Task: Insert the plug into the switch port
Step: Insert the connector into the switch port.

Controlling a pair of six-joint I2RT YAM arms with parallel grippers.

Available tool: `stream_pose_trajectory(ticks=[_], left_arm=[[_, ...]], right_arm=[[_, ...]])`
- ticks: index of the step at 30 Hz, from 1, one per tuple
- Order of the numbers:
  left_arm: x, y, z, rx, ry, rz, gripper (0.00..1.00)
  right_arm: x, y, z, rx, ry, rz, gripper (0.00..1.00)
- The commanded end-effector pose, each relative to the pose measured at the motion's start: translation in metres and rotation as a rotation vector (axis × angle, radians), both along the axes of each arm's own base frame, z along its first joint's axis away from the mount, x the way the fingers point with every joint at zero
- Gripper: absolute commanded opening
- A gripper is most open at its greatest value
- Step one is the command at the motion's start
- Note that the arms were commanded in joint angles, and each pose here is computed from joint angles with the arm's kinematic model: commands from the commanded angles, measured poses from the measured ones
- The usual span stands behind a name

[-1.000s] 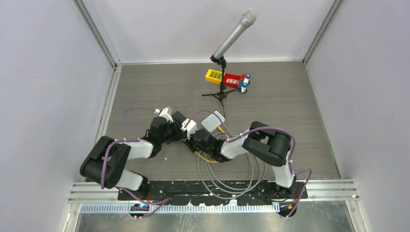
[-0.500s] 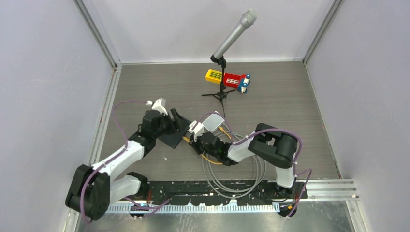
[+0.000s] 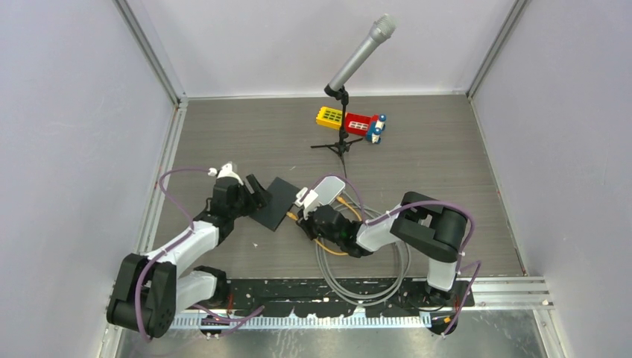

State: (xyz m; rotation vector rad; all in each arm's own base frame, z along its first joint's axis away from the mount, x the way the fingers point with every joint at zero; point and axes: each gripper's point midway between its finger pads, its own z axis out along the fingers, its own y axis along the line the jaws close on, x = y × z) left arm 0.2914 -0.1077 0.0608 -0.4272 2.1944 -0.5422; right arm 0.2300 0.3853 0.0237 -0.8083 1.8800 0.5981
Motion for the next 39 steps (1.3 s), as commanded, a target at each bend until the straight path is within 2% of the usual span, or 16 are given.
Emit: stream_pose_trajectory(ticks=[1, 6, 10, 13, 19, 23, 29, 34, 39], left_arm=[[-0.004, 0.016, -0.016, 0.071, 0.037, 0.053, 0.76], [-0.003, 0.009, -0.021, 0.048, 0.042, 0.023, 0.75], [0.0, -0.008, -0.021, 0.002, 0.027, -0.059, 0.67], [-0.003, -0.023, -0.025, -0.05, 0.03, -0.129, 0.65], [-0.019, -0.043, -0.032, -0.107, 0.019, -0.216, 0.61], [-0.026, -0.057, -0.035, -0.101, 0.018, -0.272, 0.6], [-0.037, -0.079, -0.045, -0.137, 0.035, -0.349, 0.54], [-0.041, -0.09, -0.047, -0.156, 0.039, -0.37, 0.53], [-0.044, -0.097, -0.045, -0.165, 0.033, -0.389, 0.52]], right_arm=[[0.0, -0.014, -0.002, -0.045, -0.006, -0.016, 0.0], [-0.002, -0.013, -0.001, -0.037, 0.001, -0.005, 0.0], [-0.01, -0.006, 0.001, -0.021, 0.013, 0.052, 0.01], [-0.014, -0.004, 0.001, -0.019, 0.019, 0.078, 0.0], [-0.011, -0.004, 0.002, -0.023, 0.008, 0.076, 0.0], [-0.014, 0.004, 0.004, -0.031, 0.001, 0.121, 0.01], [-0.014, 0.014, 0.01, -0.037, 0.005, 0.161, 0.0], [-0.01, 0.025, 0.017, -0.004, 0.011, 0.144, 0.0], [0.009, 0.022, 0.021, 0.008, -0.007, -0.017, 0.0]])
